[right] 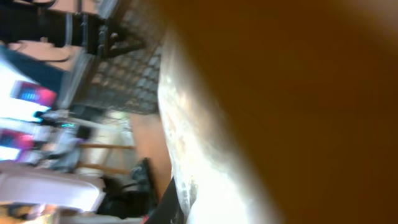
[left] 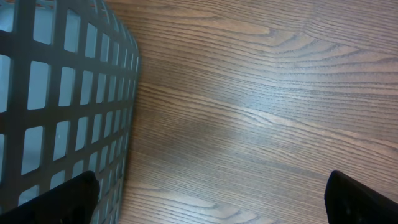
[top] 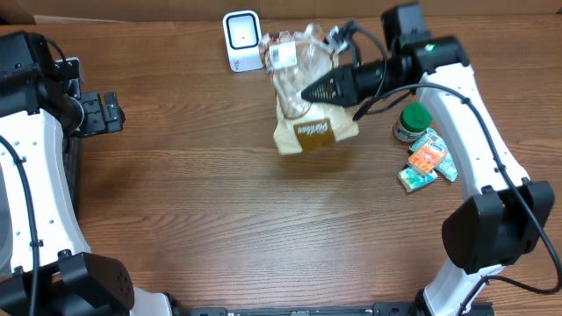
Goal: Scan the item barcode
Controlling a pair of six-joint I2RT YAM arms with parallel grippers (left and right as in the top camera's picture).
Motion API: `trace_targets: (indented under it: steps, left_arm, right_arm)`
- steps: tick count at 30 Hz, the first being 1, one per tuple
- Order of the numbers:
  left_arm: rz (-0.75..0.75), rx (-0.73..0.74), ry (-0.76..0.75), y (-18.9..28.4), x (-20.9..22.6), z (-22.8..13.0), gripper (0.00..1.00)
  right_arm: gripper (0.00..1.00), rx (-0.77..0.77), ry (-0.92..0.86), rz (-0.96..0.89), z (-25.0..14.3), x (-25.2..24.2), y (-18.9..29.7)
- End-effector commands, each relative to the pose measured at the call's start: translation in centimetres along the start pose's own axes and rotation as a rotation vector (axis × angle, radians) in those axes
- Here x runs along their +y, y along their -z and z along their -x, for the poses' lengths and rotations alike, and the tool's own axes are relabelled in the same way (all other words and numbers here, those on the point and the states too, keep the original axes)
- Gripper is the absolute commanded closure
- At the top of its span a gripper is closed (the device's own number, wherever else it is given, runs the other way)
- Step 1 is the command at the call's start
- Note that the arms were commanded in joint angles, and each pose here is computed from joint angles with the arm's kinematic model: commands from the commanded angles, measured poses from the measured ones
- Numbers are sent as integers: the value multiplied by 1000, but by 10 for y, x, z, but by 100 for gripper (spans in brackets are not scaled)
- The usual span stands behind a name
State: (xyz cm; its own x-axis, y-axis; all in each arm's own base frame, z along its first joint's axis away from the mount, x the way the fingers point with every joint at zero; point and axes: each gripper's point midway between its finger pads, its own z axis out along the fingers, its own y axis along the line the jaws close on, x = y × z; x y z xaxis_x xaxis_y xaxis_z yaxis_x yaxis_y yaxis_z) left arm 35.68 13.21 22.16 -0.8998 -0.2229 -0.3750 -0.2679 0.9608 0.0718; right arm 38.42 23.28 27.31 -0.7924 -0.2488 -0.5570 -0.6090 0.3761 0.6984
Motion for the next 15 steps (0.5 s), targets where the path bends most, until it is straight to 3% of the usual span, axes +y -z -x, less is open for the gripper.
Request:
trace_targets:
  steps: [1, 9, 15]
  left_arm:
    - [11, -19, -24, 5, 1, 4, 1]
    - [11, -19, -24, 5, 1, 4, 1]
    - [11, -19, -24, 5, 1, 4, 0]
  right_arm:
    - [96, -66, 142, -298, 39, 18, 31]
    - [96, -196, 302, -1077, 96, -31, 64]
    - [96, -168, 500, -1240, 123, -54, 16]
